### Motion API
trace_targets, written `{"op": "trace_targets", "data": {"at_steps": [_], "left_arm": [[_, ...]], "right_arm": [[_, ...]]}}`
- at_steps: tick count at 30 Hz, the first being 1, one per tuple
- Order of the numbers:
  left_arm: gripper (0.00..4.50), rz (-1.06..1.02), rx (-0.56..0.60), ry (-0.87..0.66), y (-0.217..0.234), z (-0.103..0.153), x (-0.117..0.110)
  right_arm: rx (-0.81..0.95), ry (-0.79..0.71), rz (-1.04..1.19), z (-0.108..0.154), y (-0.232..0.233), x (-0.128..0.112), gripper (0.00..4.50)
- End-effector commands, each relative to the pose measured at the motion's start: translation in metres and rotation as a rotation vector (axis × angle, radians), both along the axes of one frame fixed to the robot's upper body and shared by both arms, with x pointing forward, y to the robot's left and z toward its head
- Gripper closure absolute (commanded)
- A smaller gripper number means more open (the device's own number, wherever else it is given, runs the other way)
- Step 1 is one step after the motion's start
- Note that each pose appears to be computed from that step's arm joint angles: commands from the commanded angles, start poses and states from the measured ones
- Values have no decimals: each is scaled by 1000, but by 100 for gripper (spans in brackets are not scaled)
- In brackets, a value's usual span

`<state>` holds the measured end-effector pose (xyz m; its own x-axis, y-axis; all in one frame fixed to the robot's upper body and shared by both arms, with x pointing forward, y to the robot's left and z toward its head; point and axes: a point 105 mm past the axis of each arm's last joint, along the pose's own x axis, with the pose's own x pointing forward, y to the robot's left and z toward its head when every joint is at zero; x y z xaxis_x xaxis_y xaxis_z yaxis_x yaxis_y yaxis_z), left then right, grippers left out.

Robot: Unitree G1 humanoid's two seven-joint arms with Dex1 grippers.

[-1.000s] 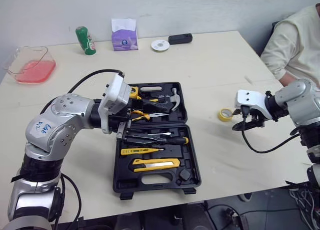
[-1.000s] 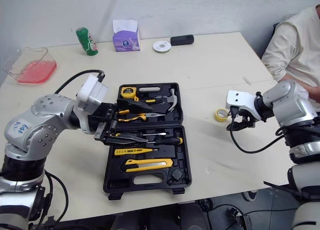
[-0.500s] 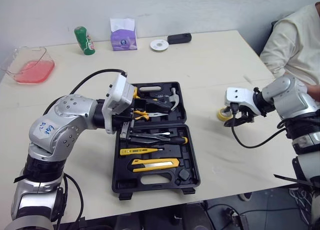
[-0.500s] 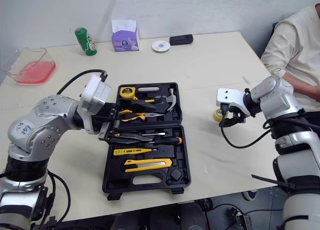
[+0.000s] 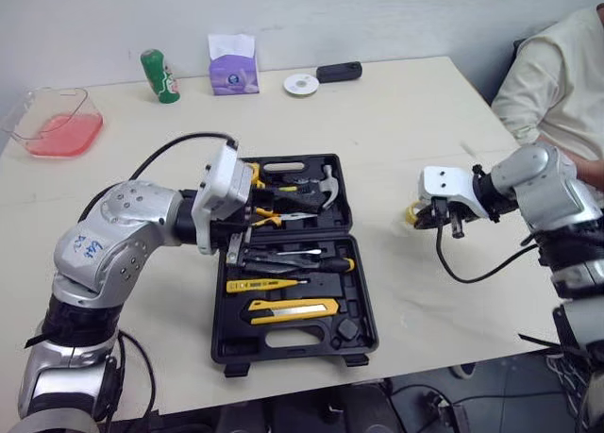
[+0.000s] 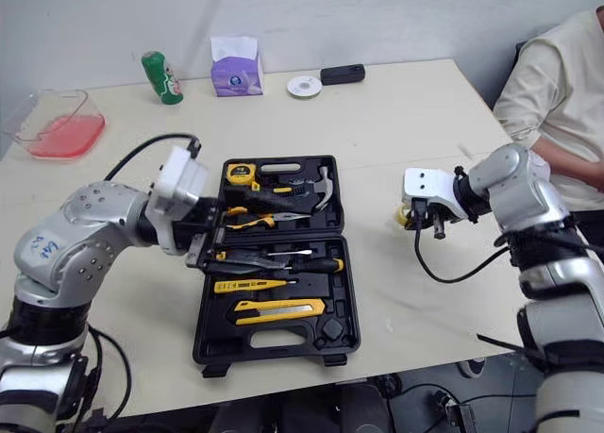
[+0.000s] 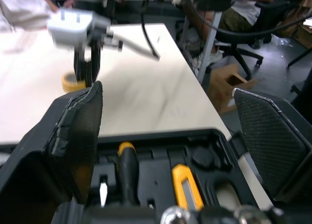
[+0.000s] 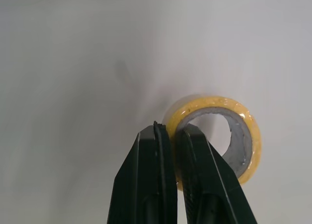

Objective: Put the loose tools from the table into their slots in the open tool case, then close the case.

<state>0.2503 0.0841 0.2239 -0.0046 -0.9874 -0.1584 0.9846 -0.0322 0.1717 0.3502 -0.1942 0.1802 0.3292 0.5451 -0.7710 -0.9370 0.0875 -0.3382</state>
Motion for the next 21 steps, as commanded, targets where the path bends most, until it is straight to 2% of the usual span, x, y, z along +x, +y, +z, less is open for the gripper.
{"op": "trace_targets", "data": {"at_steps": [1, 2, 5, 8, 16, 21], "left_arm": [[0, -85, 74, -17, -2, -15, -24], [0, -95, 93, -12, -1, -19, -27], [0, -117, 131, 13, 4, -28, -33], [0, -145, 194, 64, 11, -46, -41], [0, -136, 252, 51, 16, -61, -43], [0, -136, 243, 47, 16, -56, -41]], "right_arm": [[180, 62, 307, 10, 64, -73, 448], [197, 85, 345, 6, 72, -88, 448], [204, 117, 391, -2, 84, -110, 448], [227, 152, 495, -27, 107, -135, 448], [152, 184, 468, -63, 108, -139, 448], [113, 197, 457, -64, 98, -141, 448]]}}
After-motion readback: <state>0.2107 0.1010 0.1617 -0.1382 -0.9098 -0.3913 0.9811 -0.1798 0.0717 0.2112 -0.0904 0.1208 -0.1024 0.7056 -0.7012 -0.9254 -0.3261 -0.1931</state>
